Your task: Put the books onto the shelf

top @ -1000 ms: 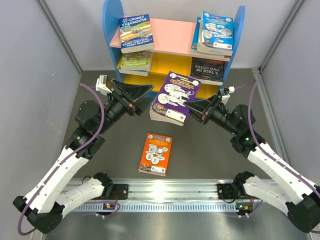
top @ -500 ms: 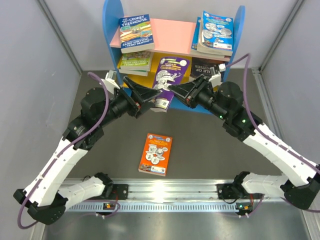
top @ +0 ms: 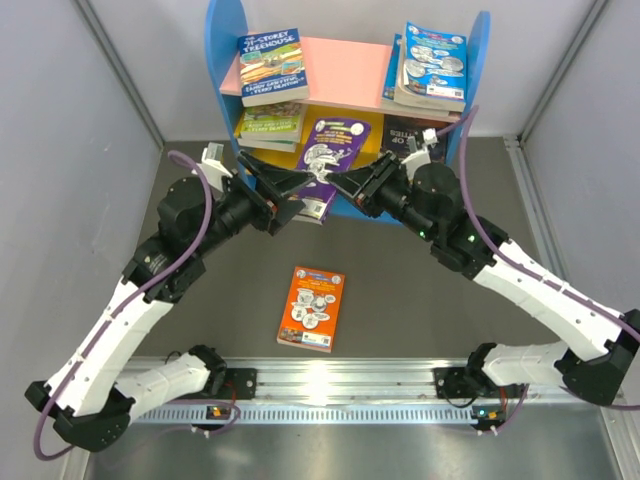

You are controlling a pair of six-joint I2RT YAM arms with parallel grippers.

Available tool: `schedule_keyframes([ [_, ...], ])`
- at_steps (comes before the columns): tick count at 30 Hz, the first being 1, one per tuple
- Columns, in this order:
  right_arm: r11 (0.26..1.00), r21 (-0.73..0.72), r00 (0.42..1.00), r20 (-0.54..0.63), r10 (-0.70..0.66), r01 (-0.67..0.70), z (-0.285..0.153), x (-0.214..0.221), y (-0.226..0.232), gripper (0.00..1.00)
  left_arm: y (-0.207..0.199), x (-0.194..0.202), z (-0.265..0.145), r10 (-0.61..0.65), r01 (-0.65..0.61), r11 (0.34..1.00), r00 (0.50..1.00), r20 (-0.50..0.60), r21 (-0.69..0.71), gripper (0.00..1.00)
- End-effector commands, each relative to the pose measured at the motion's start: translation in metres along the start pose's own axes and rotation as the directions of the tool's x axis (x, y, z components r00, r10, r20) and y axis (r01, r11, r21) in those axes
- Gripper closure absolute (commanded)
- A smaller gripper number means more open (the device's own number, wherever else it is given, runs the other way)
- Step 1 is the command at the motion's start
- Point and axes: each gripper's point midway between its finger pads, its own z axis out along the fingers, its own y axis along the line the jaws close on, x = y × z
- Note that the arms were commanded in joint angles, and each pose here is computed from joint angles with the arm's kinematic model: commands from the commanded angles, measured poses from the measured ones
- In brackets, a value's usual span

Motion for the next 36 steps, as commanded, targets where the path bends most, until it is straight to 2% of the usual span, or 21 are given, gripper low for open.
schedule_keyframes([
  [1, 0.949, -0.316, 0.988, 0.144, 0.048, 0.000, -0.029, -0.047, 0.116, 1.00, 0.017, 0.015, 0.000, -0.120, 0.116, 0.990, 0.991, -0.054, -0.076, 0.05],
  [4, 0.955, -0.294, 0.986, 0.164, 0.011, 0.038, -0.025, -0.050, 0.118, 1.00, 0.025, 0.021, 0.001, -0.194, 0.186, 0.976, 0.979, -0.069, -0.113, 0.06],
  [9, 0.947, -0.320, 0.987, 0.157, 0.042, 0.011, -0.028, -0.051, 0.122, 1.00, 0.042, 0.017, -0.003, -0.208, 0.201, 0.963, 0.978, -0.021, -0.180, 0.05],
  [14, 0.923, -0.369, 0.981, 0.112, 0.161, -0.109, -0.034, -0.048, 0.122, 1.00, 0.055, 0.014, -0.003, -0.238, 0.236, 0.947, 0.971, 0.019, -0.219, 0.05],
  [19, 0.903, -0.378, 0.972, 0.034, 0.231, -0.202, -0.038, -0.034, 0.112, 1.00, 0.045, -0.001, -0.009, -0.214, 0.227, 0.956, 0.973, 0.088, -0.188, 0.05],
  [23, 0.863, -0.390, 0.940, -0.017, 0.341, -0.321, -0.039, -0.028, 0.100, 1.00, 0.051, -0.020, -0.016, -0.185, 0.228, 0.948, 0.963, 0.197, -0.223, 0.07],
  [25, 0.839, -0.394, 0.918, -0.038, 0.394, -0.376, -0.041, -0.028, 0.098, 1.00, 0.056, -0.026, -0.023, -0.172, 0.230, 0.941, 0.956, 0.236, -0.247, 0.16],
  [27, 0.814, -0.401, 0.898, -0.051, 0.437, -0.419, -0.044, -0.030, 0.098, 1.00, 0.058, -0.036, -0.030, -0.155, 0.235, 0.938, 0.942, 0.297, -0.256, 0.31],
  [31, 0.758, -0.409, 0.849, -0.087, 0.521, -0.508, -0.050, -0.033, 0.100, 1.00, 0.061, -0.042, -0.030, -0.147, 0.240, 0.933, 0.934, 0.326, -0.267, 0.34],
  [36, 0.716, -0.400, 0.810, -0.138, 0.570, -0.572, -0.051, -0.025, 0.100, 1.00, 0.062, -0.035, -0.012, -0.147, 0.232, 0.927, 0.948, 0.284, -0.294, 0.38],
])
